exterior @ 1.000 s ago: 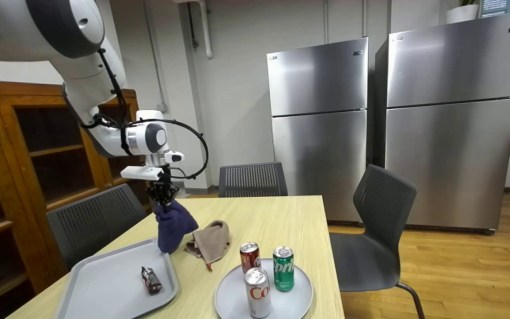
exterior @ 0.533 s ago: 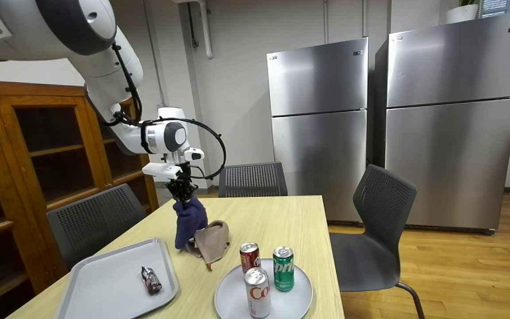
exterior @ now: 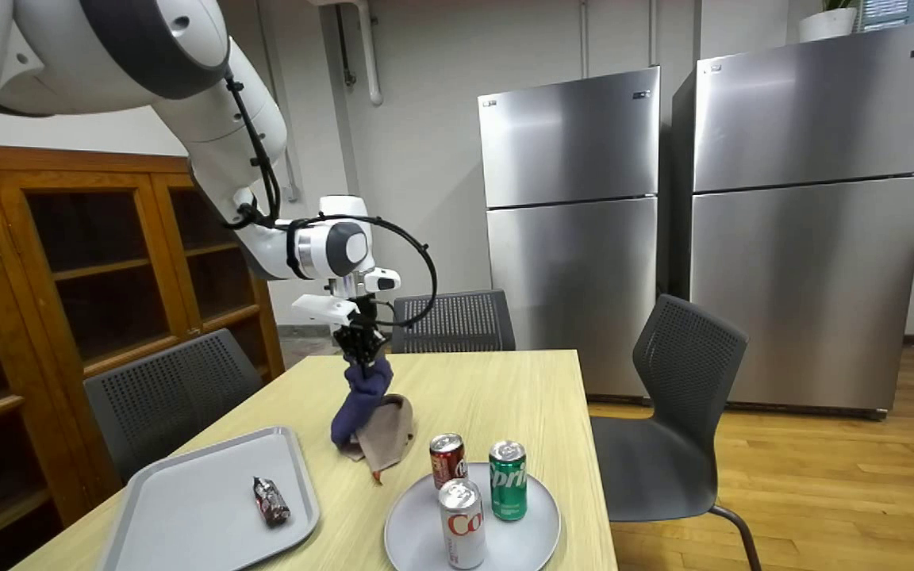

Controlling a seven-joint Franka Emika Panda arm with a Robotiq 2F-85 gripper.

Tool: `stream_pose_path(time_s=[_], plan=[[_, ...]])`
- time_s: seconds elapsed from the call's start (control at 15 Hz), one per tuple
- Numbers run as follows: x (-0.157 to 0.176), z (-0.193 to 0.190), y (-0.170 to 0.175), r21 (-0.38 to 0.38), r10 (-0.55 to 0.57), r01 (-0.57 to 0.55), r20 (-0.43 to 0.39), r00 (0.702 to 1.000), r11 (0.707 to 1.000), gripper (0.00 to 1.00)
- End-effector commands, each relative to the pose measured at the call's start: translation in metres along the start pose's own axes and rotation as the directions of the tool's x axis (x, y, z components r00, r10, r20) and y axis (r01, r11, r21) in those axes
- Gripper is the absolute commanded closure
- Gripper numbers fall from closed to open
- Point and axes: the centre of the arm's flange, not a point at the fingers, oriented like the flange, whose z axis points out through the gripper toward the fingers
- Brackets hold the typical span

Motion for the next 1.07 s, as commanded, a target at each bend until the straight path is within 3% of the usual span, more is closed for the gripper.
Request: stream_pose_path(time_s=[0.0,0.27,0.33,0.4,1.0], plan=[[0.010,0.011,0.015,-0.012,0.028,-0.028,-0.002,1.000,1.000,0.98],[0.012,0.025,0.026,-0.023,0.045,-0.044,0.016,0.999,0.999,0.98],[0.012,0.028,0.028,-0.026,0.047,-0.046,0.021,0.999,0.999,0.67],[0.012,0.029,0.029,-0.027,0.049,-0.049,0.024,0.999,0.998,0.66],[0.003,0.018,0.031,-0.014,0.049,-0.049,0.008,0.999,0.999,0.01]])
